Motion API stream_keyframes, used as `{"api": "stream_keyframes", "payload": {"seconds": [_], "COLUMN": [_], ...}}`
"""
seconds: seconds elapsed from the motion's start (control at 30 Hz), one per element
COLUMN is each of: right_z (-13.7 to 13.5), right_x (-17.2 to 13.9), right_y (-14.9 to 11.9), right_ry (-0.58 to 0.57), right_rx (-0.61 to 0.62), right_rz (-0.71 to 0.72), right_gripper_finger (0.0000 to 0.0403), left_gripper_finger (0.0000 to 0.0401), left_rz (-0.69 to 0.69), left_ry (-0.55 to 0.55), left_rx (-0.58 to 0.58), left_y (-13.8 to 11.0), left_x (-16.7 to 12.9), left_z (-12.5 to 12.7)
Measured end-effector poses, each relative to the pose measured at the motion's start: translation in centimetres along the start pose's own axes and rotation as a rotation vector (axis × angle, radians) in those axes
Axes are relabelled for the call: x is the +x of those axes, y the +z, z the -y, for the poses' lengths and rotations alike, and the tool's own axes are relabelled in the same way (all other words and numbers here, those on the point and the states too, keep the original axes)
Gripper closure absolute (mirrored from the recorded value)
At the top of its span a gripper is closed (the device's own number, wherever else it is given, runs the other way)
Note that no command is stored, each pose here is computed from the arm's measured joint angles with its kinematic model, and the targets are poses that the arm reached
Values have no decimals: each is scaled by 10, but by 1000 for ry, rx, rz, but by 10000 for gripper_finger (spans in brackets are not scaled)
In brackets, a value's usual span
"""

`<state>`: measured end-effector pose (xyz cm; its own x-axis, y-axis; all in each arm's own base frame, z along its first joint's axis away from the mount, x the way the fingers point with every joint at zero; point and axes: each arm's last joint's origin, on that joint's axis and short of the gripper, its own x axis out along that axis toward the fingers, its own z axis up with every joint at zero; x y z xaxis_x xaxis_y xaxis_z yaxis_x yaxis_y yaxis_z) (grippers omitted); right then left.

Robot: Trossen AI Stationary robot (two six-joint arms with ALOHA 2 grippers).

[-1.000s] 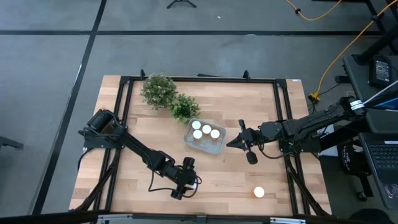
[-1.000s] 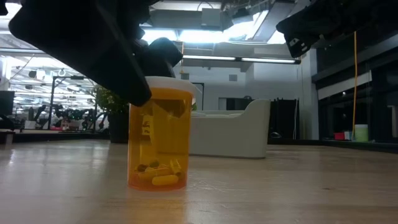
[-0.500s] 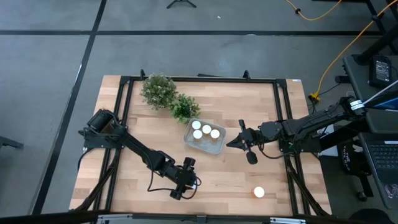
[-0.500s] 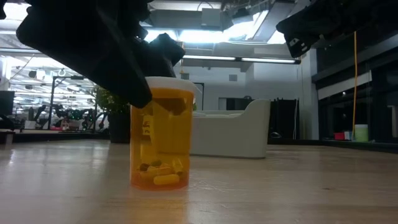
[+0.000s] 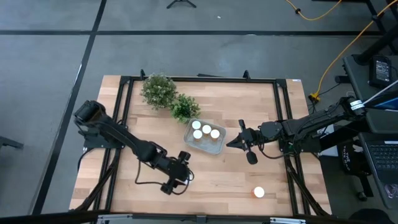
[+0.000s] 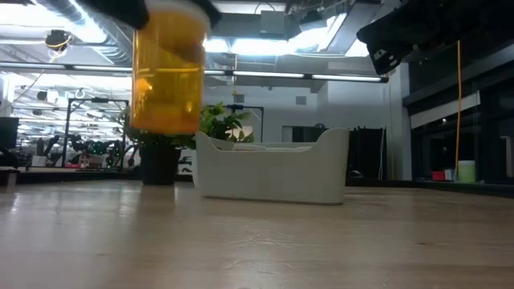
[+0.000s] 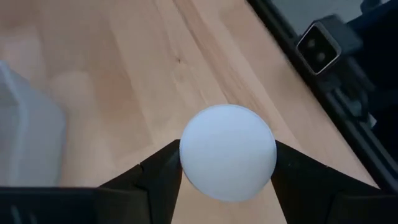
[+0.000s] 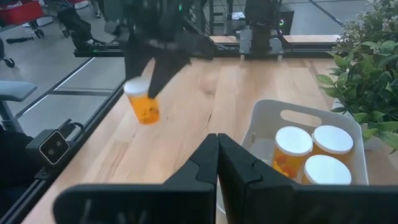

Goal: Pick and place pill bottles into a basket
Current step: Put the orange pill bottle into the grey bin

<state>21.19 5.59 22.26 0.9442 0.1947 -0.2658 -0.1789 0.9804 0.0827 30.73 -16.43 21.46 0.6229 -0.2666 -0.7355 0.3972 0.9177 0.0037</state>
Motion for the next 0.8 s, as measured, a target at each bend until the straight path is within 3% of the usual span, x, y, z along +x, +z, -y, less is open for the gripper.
{"api": "stream_keyframes", "payload": {"seconds": [0.4, 0.6, 0.8], "right_z": [0, 0, 0], "right_x": [0, 0, 0], "right_y": [0, 3, 3], "right_ry": [1, 3, 2], "right_rx": [-4, -4, -26], "right_rz": [0, 27, 32], "right_gripper_finger": [393, 393, 393], "left_gripper_finger": [186, 187, 187], "left_rz": [77, 100, 95], "left_ry": [54, 96, 176], "left_rx": [7, 19, -48], "left_y": [11, 13, 9], "left_x": [-52, -62, -66], "left_z": [-32, -59, -94]}}
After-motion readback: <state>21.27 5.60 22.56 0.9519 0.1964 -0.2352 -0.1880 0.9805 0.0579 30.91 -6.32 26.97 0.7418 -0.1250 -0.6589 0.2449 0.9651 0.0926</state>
